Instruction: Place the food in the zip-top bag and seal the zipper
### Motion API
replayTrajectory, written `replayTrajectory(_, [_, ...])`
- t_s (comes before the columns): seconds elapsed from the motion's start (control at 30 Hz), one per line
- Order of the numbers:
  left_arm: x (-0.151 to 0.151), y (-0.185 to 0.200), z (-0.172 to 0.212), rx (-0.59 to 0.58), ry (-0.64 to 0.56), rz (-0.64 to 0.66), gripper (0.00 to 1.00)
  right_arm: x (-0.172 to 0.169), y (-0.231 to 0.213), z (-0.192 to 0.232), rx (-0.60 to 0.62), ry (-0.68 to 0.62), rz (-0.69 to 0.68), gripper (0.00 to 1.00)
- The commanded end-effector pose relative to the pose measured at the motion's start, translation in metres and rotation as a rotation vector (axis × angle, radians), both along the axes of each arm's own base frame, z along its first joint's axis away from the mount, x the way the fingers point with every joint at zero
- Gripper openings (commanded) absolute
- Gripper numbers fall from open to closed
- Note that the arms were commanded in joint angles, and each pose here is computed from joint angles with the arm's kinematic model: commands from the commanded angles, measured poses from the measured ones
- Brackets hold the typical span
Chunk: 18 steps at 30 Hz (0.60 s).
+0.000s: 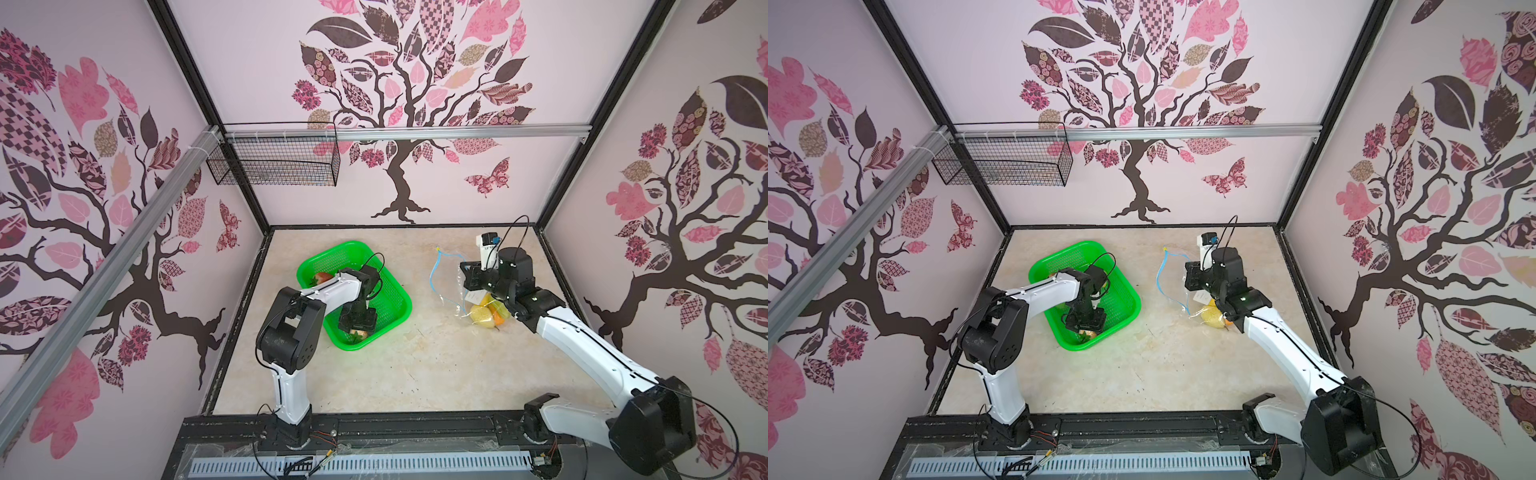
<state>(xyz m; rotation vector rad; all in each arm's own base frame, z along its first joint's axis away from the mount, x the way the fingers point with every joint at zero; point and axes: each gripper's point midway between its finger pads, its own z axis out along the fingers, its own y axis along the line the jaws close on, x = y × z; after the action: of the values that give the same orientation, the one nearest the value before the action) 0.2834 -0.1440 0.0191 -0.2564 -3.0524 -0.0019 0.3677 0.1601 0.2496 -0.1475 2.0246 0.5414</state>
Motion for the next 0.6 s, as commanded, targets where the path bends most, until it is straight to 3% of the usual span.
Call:
replayTrajectory(0.0, [-0.003, 0.000, -0.013, 0.004, -0.002, -0.005, 0.63, 0.000, -0.005, 0.006, -0.002, -0.027, -0.014, 0.00])
replayTrajectory(0.2, [-0.001, 0.001, -0.012, 0.006, -0.015, -0.007, 0.51, 0.001, -0.005, 0.005, -0.002, -0.025, -0.016, 0.00])
replayTrajectory(0.57, [0.043, -0.008, 0.030, -0.052, -0.144, 0.009, 0.47, 0.000, -0.005, 0.006, -0.006, -0.027, -0.016, 0.00])
